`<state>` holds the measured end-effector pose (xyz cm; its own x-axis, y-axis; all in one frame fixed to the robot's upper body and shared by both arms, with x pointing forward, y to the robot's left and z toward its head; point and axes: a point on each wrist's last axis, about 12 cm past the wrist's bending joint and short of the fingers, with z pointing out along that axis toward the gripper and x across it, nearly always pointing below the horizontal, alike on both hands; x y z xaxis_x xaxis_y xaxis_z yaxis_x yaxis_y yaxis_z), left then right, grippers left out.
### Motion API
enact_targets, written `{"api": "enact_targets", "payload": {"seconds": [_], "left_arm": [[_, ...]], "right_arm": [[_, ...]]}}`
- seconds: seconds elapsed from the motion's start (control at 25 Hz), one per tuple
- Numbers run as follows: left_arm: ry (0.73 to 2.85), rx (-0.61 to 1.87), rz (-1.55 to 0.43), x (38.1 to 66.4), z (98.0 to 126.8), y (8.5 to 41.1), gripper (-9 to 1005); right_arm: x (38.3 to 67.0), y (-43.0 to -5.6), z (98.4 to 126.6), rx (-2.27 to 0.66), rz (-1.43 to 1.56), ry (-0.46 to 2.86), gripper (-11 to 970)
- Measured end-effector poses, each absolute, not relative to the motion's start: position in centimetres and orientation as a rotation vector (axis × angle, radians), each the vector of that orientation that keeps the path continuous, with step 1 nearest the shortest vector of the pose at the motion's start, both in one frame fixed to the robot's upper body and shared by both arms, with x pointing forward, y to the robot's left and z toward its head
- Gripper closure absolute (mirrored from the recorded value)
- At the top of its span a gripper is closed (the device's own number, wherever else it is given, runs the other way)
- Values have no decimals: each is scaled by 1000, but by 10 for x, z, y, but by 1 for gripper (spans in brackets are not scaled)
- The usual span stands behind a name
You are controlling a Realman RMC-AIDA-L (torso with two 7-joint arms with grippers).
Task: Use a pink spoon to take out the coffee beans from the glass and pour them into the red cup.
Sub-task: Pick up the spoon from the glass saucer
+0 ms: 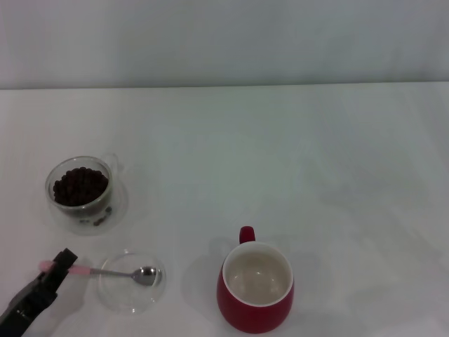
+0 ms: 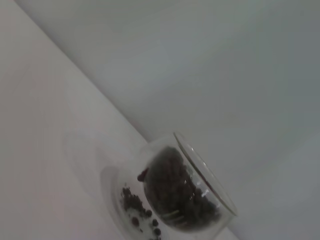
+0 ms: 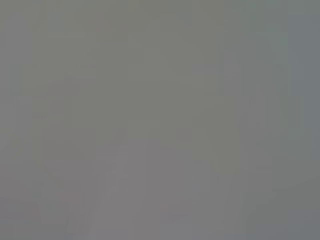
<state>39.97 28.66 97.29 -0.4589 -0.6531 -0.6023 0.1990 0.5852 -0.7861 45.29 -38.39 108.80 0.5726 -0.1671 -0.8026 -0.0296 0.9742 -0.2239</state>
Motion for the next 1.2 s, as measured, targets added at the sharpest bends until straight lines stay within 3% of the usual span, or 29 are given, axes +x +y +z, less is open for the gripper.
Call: {"api": "enact_targets", "payload": {"seconds": [0.2, 1.2], "left_arm": [[1779, -409, -1035, 400, 973, 289, 855], [1656, -346, -1113, 412, 993, 298, 860]], "right_arm": [[453, -384, 1088, -222, -81, 960, 335], [444, -382, 1087, -226, -78, 934, 338]]}}
